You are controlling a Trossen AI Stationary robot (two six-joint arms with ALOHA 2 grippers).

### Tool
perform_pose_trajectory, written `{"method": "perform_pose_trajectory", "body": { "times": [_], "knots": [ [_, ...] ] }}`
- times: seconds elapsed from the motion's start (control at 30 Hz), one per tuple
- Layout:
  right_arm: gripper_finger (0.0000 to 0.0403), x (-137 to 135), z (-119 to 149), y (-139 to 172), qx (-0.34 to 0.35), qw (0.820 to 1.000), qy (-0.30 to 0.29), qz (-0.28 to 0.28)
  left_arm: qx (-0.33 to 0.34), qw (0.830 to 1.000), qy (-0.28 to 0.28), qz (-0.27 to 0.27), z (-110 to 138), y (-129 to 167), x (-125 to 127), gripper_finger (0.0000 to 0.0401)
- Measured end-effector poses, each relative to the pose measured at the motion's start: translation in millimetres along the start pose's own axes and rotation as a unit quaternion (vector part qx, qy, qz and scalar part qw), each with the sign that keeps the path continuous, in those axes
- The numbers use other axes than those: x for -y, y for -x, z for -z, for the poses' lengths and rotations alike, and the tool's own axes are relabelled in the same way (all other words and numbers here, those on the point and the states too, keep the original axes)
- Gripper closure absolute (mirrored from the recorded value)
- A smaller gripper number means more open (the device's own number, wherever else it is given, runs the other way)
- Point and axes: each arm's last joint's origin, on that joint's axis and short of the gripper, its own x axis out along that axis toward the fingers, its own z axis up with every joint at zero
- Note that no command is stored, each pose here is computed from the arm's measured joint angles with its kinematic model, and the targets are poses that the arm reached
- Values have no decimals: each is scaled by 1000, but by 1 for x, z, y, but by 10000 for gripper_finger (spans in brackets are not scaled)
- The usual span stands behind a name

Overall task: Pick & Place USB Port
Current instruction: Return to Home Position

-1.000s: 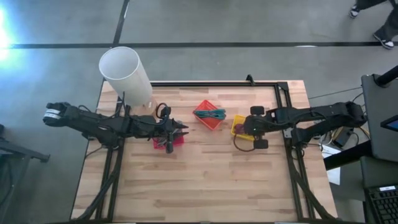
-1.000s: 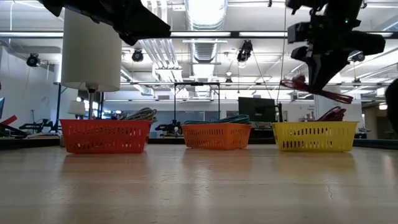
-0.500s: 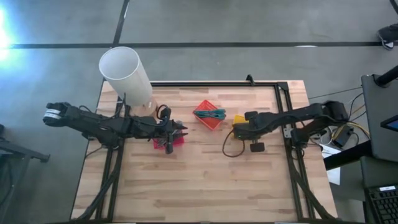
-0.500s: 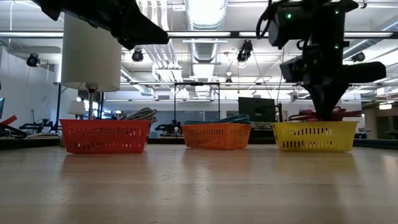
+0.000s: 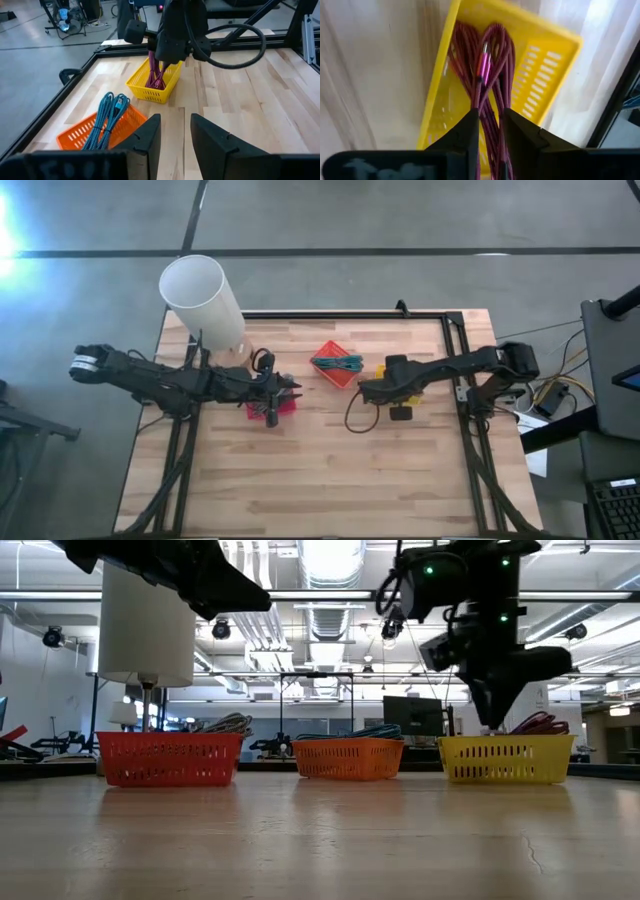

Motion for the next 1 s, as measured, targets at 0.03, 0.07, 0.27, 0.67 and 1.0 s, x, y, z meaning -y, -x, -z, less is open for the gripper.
{"method": "perform_pose_trajectory", "body": {
  "times": [0.03,0.07,0.27,0.67,1.0],
  "knots": [
    [314,0,-3,1,1,1000,-2,0,0,1000,0,0,0,0,0,293],
    [310,1,-6,3,3,1000,-3,0,0,1000,0,0,0,0,0,293],
    [298,11,-20,33,55,998,-41,-5,0,1000,0,0,0,0,0,293],
    [325,30,-10,92,374,922,-94,-38,37,999,-2,-31,-13,23,-8,293],
    [341,19,43,73,515,844,-65,-134,62,996,2,-56,9,65,-19,293]
  ]
}}
